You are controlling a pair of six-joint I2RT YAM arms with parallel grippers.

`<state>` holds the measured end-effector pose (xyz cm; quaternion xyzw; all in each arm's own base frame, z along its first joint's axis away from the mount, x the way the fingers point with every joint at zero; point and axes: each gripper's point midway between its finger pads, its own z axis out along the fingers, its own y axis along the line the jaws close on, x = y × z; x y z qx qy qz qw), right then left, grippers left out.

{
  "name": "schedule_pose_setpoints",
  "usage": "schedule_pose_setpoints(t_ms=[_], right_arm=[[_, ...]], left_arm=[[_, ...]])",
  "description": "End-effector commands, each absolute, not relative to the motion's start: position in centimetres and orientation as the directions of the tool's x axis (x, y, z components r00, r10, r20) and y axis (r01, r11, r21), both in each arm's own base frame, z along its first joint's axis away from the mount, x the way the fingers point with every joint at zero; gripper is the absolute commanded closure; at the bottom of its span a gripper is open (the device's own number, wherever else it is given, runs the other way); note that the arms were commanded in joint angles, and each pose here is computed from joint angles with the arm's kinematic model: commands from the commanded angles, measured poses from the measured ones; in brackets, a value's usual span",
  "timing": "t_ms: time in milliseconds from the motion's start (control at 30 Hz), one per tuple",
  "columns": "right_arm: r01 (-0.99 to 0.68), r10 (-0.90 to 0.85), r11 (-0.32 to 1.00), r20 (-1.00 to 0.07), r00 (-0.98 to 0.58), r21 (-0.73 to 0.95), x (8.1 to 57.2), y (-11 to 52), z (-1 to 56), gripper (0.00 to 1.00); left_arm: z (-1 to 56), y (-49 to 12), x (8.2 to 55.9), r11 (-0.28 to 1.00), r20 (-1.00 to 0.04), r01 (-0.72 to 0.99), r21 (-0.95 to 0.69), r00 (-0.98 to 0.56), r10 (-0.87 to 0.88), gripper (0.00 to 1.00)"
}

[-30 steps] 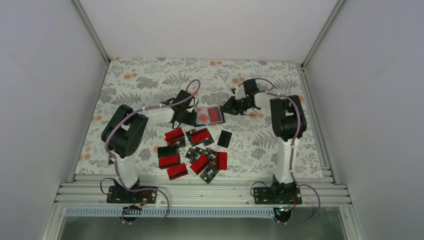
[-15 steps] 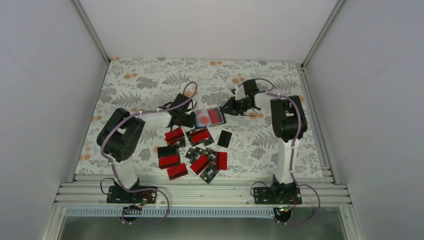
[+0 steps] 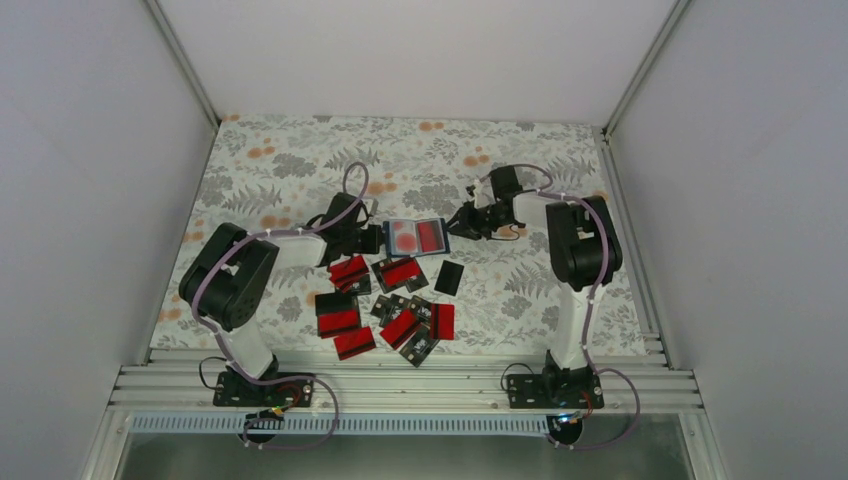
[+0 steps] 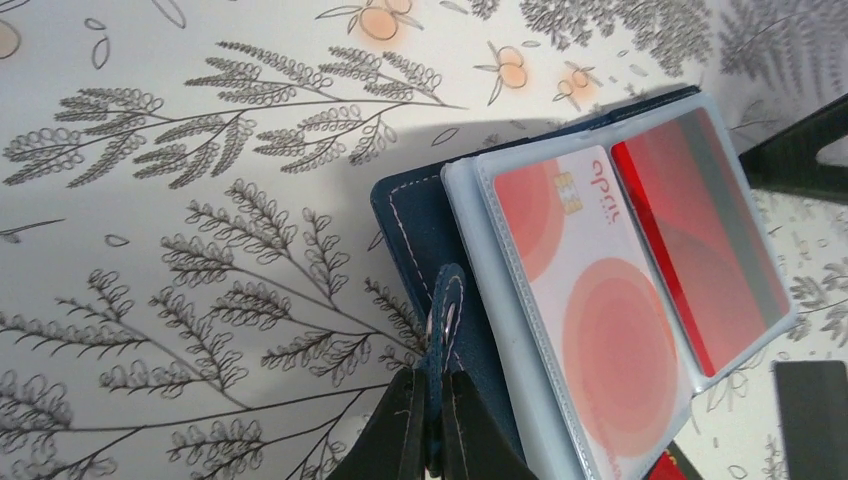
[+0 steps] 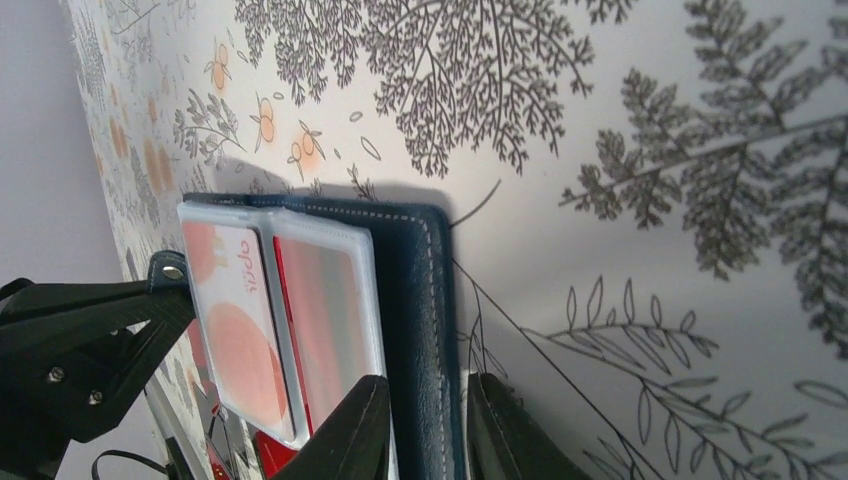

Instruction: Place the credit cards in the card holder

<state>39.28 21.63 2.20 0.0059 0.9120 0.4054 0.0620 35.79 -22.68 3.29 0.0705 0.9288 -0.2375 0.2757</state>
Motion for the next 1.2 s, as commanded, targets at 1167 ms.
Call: schedule_pose_setpoints(t_ms=[1167], right_arm=[[-0.094, -0.039, 0.477, -0.086, -0.996, 0.874, 35.8, 26.2, 9.0, 0.63]], left_arm=[[4.9, -26.8, 36.1, 0.717, -0.577, 0.393, -0.576, -0.816, -0.016, 0.98]])
